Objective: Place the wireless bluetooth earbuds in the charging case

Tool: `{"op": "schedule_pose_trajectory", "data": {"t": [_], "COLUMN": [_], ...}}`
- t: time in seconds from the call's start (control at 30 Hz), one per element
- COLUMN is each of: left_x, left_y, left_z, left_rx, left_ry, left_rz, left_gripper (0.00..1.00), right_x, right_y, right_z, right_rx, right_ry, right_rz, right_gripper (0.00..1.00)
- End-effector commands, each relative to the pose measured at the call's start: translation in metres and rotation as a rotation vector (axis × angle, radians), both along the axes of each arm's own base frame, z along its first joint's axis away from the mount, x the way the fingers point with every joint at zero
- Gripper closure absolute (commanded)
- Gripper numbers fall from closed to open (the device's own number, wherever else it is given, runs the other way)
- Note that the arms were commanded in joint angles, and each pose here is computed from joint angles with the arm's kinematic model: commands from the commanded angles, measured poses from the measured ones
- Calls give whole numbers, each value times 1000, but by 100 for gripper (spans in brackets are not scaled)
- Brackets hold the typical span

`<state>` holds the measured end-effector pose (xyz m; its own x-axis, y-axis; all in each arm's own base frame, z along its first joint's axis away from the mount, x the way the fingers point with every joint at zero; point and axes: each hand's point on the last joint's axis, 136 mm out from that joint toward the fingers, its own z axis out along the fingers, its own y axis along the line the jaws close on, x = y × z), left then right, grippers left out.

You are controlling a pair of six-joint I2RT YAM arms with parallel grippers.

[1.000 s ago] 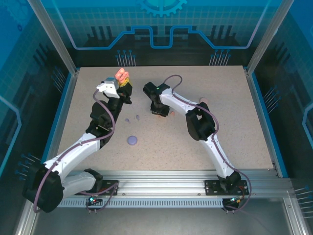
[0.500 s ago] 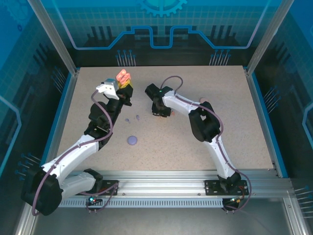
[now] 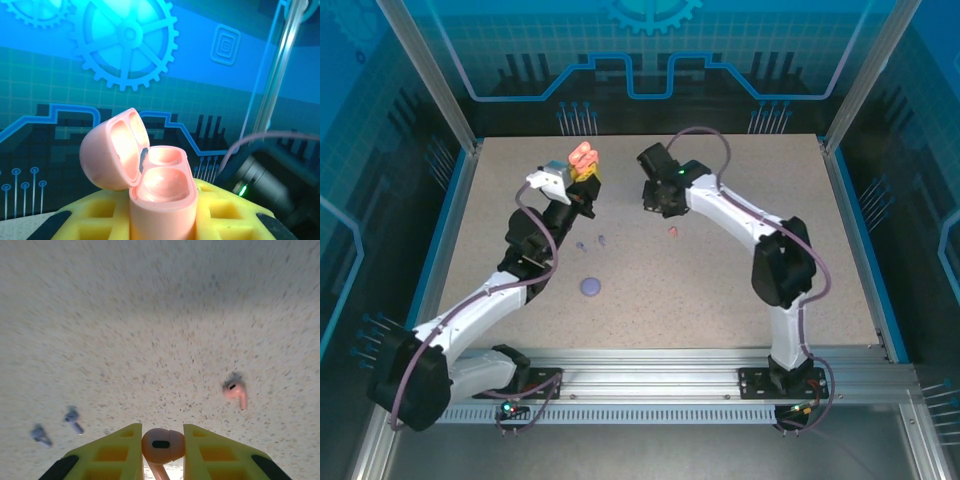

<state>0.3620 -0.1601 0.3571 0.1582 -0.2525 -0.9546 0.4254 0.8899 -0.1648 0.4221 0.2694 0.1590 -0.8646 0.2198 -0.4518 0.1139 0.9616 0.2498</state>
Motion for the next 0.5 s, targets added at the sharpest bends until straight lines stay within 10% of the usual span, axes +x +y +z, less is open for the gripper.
{"op": "schedule_pose_trajectory", "data": {"t": [0.0,0.47], "left_x": [-6,1], "left_y": [-16,-44], "left_z": [16,9], "left_rx": [57,169], "left_ry": [-119,-176], "left_rz": [-67,-142], "left_gripper": [98,100], "right_x": [7,-20], "right_y": [-15,-25], "right_z": [54,217], "right_rx": [43,276], "right_ry": [-139,-580], "right_rz": [10,152], "right_gripper": [79,79]}}
